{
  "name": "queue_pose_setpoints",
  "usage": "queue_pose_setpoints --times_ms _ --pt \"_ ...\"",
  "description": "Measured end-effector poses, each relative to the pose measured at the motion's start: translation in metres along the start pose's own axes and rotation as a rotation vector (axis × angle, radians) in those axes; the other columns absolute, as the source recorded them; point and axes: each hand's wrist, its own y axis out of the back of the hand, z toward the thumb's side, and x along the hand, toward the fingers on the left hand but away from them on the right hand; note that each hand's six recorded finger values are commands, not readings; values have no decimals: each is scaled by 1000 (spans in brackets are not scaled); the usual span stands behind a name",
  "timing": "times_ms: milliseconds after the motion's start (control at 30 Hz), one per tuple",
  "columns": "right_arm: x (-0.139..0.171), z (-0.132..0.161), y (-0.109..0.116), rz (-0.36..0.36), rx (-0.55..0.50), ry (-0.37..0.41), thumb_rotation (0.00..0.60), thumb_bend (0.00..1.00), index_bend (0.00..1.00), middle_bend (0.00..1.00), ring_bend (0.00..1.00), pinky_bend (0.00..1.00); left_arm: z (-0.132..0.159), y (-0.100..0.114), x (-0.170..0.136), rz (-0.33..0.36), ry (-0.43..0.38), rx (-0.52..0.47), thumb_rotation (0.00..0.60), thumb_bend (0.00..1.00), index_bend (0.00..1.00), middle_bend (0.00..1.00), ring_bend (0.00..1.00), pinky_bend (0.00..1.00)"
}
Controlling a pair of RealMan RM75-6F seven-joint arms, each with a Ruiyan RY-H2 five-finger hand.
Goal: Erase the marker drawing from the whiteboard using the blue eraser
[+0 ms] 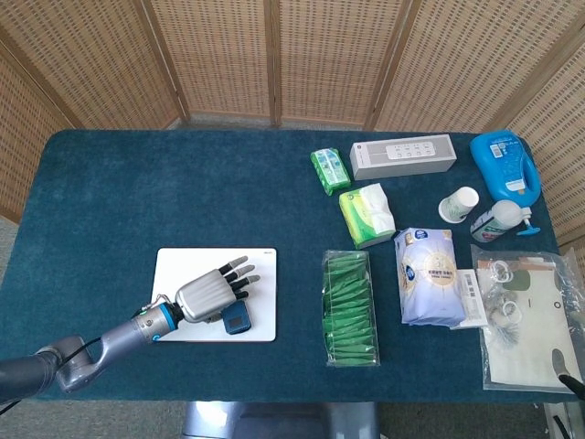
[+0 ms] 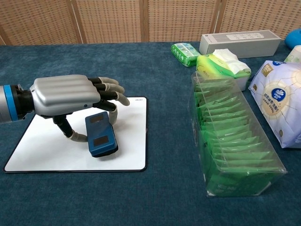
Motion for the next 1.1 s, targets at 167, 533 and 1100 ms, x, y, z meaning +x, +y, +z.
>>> queue_pose_setpoints --times_ms 167,533,1100 --pt "0 0 -2 5 0 1 600 324 250 209 37 108 -10 -4 1 -16 30 9 600 294 726 164 0 0" --pt "0 0 -3 10 -4 2 600 323 249 209 37 108 -43 -14 -8 -53 133 16 600 293 728 171 0 0" --pt "-1 -1 -5 12 -9 5 600 324 248 209 37 108 -38 -22 -41 -93 115 30 600 294 729 171 0 0"
